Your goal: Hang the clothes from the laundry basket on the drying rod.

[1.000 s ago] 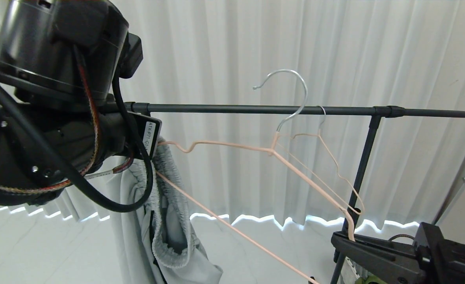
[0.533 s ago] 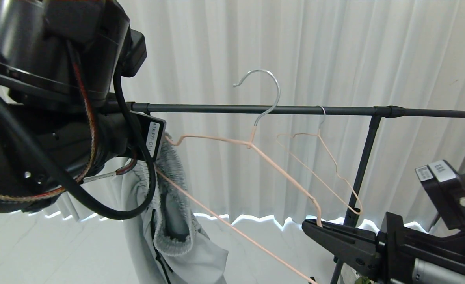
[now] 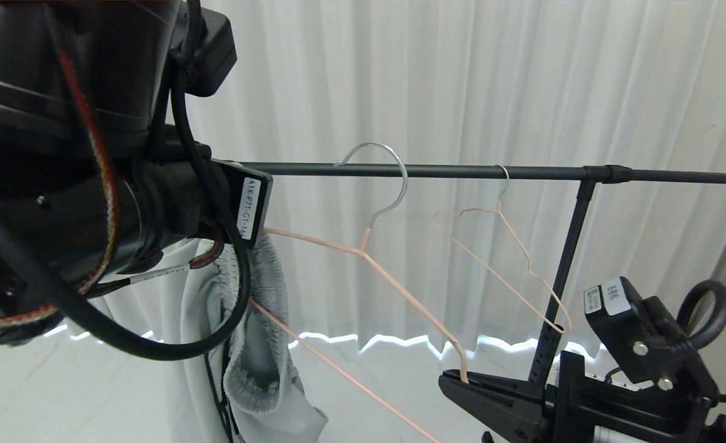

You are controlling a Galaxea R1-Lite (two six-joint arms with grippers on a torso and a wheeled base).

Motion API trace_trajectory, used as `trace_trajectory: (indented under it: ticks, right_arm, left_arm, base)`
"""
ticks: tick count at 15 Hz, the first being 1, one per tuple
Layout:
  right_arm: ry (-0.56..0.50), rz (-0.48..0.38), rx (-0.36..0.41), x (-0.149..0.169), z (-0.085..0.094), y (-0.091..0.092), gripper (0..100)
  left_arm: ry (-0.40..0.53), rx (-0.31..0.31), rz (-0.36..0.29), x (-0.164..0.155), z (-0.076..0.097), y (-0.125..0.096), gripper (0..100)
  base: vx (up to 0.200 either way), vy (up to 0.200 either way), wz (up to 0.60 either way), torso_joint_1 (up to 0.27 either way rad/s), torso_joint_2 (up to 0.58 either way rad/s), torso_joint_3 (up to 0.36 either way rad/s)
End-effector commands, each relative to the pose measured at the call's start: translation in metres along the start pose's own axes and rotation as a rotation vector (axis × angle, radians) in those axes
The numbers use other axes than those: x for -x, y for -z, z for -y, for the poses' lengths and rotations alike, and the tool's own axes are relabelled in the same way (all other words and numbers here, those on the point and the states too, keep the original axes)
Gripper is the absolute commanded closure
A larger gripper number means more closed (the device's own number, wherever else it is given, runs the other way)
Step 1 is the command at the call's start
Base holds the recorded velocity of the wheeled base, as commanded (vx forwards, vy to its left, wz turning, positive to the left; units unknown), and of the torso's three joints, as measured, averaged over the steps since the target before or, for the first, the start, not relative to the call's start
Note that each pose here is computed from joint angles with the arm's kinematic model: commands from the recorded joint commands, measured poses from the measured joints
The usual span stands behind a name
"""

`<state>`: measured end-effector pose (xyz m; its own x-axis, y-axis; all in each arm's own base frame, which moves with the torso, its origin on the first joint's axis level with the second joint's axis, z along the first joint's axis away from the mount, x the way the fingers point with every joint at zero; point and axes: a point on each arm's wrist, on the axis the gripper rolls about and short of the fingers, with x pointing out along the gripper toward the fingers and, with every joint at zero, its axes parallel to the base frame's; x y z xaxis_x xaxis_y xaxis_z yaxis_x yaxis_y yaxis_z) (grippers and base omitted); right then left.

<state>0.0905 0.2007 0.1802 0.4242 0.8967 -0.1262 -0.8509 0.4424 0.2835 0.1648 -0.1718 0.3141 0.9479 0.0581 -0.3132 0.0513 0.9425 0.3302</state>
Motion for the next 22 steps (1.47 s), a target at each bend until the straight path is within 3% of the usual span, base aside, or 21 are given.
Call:
trace_trajectory:
  ticks: [1, 7, 14, 22]
  right_arm:
    - [0.004, -0.012, -0.002, -0.009, 0.0, 0.001, 100]
    - [-0.001, -0.033, -0.007, -0.012, 0.001, 0.005, 100]
    - [-0.011, -0.054, -0.007, -0.016, 0.002, 0.008, 100]
    - [-0.006, -0.11, -0.005, 0.018, 0.007, 0.028, 100]
  left_arm:
    - [0.021, -0.003, 0.011, 0.005, 0.002, 0.0, 100]
    - [0.064, -0.001, 0.037, 0.018, 0.003, -0.001, 100]
    - [0.157, -0.029, 0.057, 0.031, 0.016, 0.001, 100]
    - [0.118, 0.011, 0.053, 0.023, 0.003, -0.005, 100]
  base:
    - [0.0, 0.0, 0.0, 0.0, 0.0, 0.0]
    - [0.0, 0.0, 0.0, 0.0, 0.0, 0.0]
    - [0.0, 0.0, 0.0, 0.0, 0.0, 0.0]
    - [0.0, 0.0, 0.0, 0.0, 0.0, 0.0]
